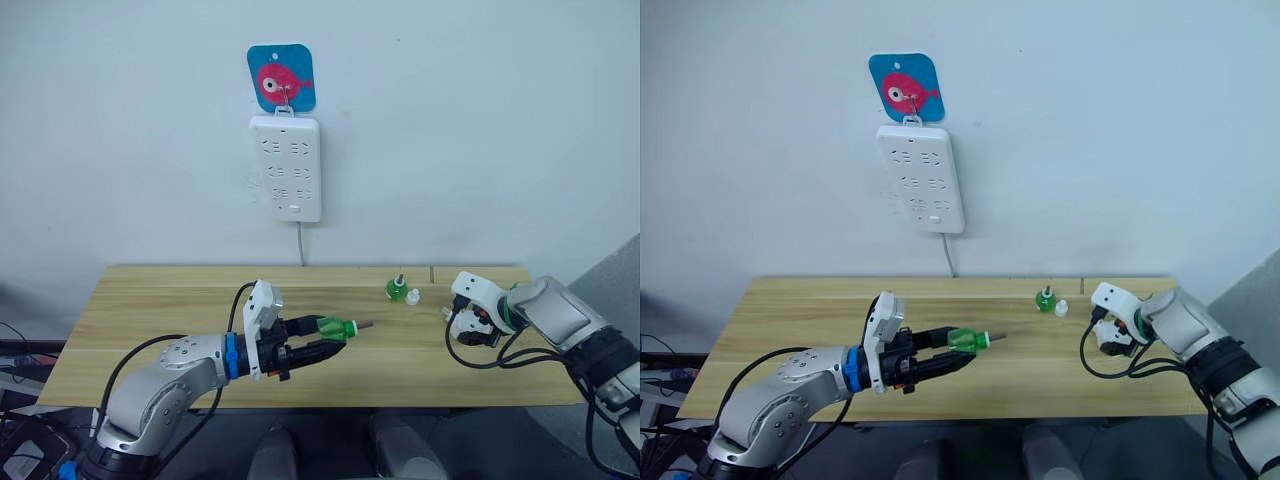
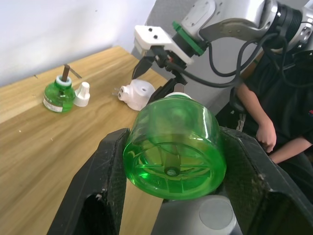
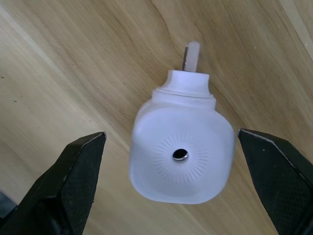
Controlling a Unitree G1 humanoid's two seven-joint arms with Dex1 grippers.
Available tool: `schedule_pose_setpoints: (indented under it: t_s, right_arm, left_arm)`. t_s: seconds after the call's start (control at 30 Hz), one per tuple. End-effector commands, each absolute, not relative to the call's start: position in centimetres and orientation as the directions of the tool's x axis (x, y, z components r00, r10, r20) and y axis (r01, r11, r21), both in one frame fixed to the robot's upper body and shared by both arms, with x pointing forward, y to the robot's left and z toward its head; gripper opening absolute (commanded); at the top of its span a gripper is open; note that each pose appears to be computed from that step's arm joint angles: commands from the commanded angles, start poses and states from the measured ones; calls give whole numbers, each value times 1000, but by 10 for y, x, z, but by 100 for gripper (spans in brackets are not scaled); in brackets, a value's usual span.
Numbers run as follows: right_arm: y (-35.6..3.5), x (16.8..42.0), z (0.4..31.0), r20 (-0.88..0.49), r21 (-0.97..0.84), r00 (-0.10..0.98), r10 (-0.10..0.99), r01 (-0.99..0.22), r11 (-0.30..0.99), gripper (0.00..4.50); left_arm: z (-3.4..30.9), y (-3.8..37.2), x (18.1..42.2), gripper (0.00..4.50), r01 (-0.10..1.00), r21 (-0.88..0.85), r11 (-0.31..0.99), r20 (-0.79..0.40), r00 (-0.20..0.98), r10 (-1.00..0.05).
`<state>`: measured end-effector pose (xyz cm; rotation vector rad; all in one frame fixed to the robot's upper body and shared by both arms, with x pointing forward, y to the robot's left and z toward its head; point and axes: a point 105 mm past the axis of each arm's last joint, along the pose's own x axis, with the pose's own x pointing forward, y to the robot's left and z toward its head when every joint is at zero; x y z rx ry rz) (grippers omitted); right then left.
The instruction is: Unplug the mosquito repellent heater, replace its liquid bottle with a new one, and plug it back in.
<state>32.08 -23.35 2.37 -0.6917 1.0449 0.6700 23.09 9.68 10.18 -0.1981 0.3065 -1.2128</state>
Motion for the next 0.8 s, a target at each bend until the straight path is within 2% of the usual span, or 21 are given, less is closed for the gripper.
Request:
schedule_pose_setpoints:
  t_s: [0.03,0.23,0.33,0.43,0.8]
  right_arm:
    - [-234,330,26,-922,-197,357,150,-765,613,450]
    - [-235,333,20,-934,-161,324,148,-755,636,450]
    - [-235,333,19,-937,-152,315,148,-754,638,390]
    - [-231,334,19,-937,-139,310,163,-757,638,296]
    - [-223,328,36,-918,-104,323,229,-755,648,297]
  left_arm:
    - [106,94,229,237,902,-292,317,-102,300,-948]
    - [105,93,227,237,903,-292,316,-100,299,-949]
    - [105,92,228,237,902,-292,317,-99,301,-949]
    - [105,92,228,237,903,-293,316,-98,300,-949]
    - [104,98,240,237,905,-284,317,-111,298,-948]
